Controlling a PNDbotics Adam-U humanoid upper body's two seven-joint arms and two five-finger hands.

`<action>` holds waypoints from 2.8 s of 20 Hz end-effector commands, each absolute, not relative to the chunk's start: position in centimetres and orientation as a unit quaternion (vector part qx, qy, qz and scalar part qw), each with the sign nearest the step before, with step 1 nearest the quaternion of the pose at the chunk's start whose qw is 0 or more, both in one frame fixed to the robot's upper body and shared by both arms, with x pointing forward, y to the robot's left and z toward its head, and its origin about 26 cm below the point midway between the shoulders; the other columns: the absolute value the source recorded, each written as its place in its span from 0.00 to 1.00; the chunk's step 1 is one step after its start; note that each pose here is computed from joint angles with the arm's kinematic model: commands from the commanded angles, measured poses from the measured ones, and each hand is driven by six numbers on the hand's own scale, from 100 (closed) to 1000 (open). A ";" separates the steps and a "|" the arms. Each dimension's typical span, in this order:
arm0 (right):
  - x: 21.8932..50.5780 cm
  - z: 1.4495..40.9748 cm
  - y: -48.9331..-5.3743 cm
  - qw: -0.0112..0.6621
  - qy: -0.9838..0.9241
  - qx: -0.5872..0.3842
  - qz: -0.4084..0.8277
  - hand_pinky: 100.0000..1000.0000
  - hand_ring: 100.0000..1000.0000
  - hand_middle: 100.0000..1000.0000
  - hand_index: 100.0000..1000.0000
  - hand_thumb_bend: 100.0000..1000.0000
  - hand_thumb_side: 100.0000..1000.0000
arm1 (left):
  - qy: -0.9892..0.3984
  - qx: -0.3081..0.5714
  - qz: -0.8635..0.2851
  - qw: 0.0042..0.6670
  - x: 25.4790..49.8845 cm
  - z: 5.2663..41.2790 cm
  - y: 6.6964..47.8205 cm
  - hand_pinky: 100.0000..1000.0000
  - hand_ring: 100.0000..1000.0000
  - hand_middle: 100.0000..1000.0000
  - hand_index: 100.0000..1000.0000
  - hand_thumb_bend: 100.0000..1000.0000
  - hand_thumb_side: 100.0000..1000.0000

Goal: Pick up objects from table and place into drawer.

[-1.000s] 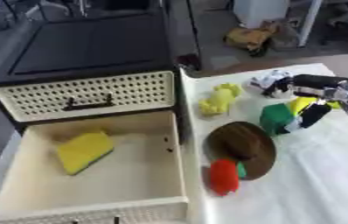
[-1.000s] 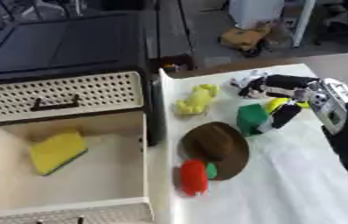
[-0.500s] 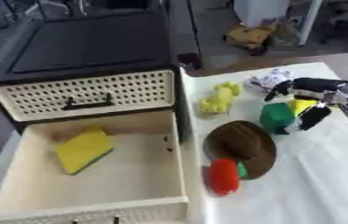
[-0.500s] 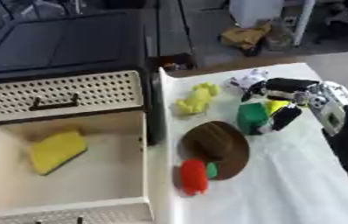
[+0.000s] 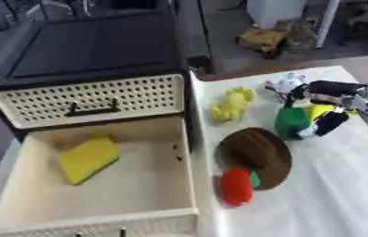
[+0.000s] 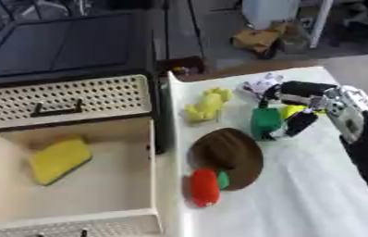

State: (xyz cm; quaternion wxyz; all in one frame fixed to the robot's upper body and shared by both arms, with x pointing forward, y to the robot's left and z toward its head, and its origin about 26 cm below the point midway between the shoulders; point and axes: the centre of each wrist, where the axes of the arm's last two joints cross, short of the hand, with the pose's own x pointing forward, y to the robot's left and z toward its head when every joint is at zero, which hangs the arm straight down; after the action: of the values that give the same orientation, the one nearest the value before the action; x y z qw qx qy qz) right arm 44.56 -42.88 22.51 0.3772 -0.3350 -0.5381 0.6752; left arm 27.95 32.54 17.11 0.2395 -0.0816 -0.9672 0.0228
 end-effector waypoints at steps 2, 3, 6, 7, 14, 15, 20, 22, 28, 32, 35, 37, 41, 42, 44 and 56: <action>44.1 24.4 -44.2 0.371 -0.536 -0.363 0.666 0.76 0.85 0.56 0.63 0.44 0.38 | -0.970 -0.074 0.016 0.231 27.7 17.8 32.9 0.51 0.60 0.70 1.00 0.00 1.00; 44.1 24.3 -44.3 0.371 -0.538 -0.364 0.664 0.75 0.85 0.55 0.62 0.43 0.38 | -0.970 -0.074 0.016 0.232 27.7 17.7 32.9 0.51 0.60 0.70 1.00 0.00 1.00; 44.1 24.2 -44.4 0.372 -0.544 -0.365 0.658 0.74 0.83 0.52 0.58 0.40 0.37 | -0.970 -0.073 0.017 0.232 27.7 17.7 32.9 0.51 0.60 0.70 1.00 0.00 1.00; 44.1 24.2 -44.4 0.372 -0.547 -0.365 0.655 0.73 0.83 0.51 0.57 0.39 0.38 | -0.970 -0.073 0.018 0.232 27.7 17.8 32.9 0.51 0.60 0.70 1.00 0.00 1.00; 44.0 25.2 -43.9 0.358 -0.586 -0.372 0.624 0.71 0.81 0.46 0.51 0.37 0.44 | -0.970 -0.072 0.019 0.232 27.7 17.8 33.0 0.51 0.60 0.70 1.00 0.00 1.00; 43.9 25.6 -43.7 0.354 -0.594 -0.374 0.618 0.71 0.80 0.46 0.50 0.37 0.45 | -0.970 -0.072 0.019 0.232 27.7 17.7 33.0 0.51 0.60 0.70 1.00 0.00 1.00; 43.3 27.7 -42.9 0.333 -0.628 -0.385 0.589 0.71 0.80 0.45 0.49 0.38 0.48 | -0.970 -0.071 0.019 0.233 27.7 17.8 33.1 0.51 0.60 0.70 1.00 0.00 1.00; 43.0 28.6 -42.6 0.329 -0.642 -0.386 0.575 0.70 0.80 0.44 0.48 0.38 0.49 | -0.970 -0.071 0.019 0.233 27.7 17.8 33.1 0.51 0.60 0.70 1.00 0.00 1.00; 41.8 30.9 -41.5 0.315 -0.677 -0.377 0.547 0.69 0.79 0.43 0.47 0.38 0.51 | -0.970 -0.070 0.019 0.232 27.7 18.0 33.3 0.51 0.60 0.70 1.00 0.00 1.00; 41.3 32.7 -39.8 0.265 -0.700 -0.368 0.552 0.69 0.79 0.44 0.48 0.36 0.56 | -0.969 -0.073 0.017 0.235 27.7 18.2 33.4 0.52 0.61 0.70 0.99 0.00 1.00; 40.5 33.4 -38.6 0.234 -0.715 -0.356 0.555 0.69 0.79 0.44 0.48 0.34 0.57 | -0.968 -0.076 0.017 0.237 27.6 18.3 33.5 0.52 0.61 0.70 0.99 0.00 1.00; 40.2 33.8 -37.4 0.215 -0.724 -0.342 0.558 0.69 0.78 0.43 0.47 0.33 0.60 | -0.968 -0.078 0.015 0.239 27.7 18.4 33.5 0.52 0.61 0.70 0.99 0.00 1.00; 39.4 34.3 -34.6 0.191 -0.743 -0.311 0.561 0.69 0.78 0.43 0.47 0.33 0.61 | -0.966 -0.085 0.014 0.242 27.7 18.6 33.6 0.52 0.62 0.70 0.99 0.00 1.00; 39.2 34.4 -33.9 0.187 -0.747 -0.303 0.562 0.69 0.78 0.43 0.47 0.33 0.61 | -0.966 -0.086 0.014 0.243 27.7 18.7 33.6 0.53 0.62 0.70 0.99 0.00 1.00; 38.7 34.7 -32.4 0.180 -0.754 -0.285 0.564 0.69 0.78 0.43 0.47 0.32 0.62 | -0.965 -0.089 0.014 0.246 27.7 18.7 33.6 0.53 0.62 0.70 0.99 0.00 1.00; 36.6 35.9 -24.3 0.173 -0.776 -0.154 0.586 0.68 0.78 0.43 0.46 0.37 0.59 | -0.962 -0.100 0.018 0.254 27.8 19.0 33.5 0.53 0.62 0.70 0.99 0.00 1.00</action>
State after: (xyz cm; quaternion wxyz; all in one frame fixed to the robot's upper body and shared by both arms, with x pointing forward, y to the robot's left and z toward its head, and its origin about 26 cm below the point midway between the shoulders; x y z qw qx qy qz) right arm 37.21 -24.79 34.75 0.1828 -0.1580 -0.7724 0.5875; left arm 27.84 33.40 17.88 0.2633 -0.0991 -0.9590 0.0331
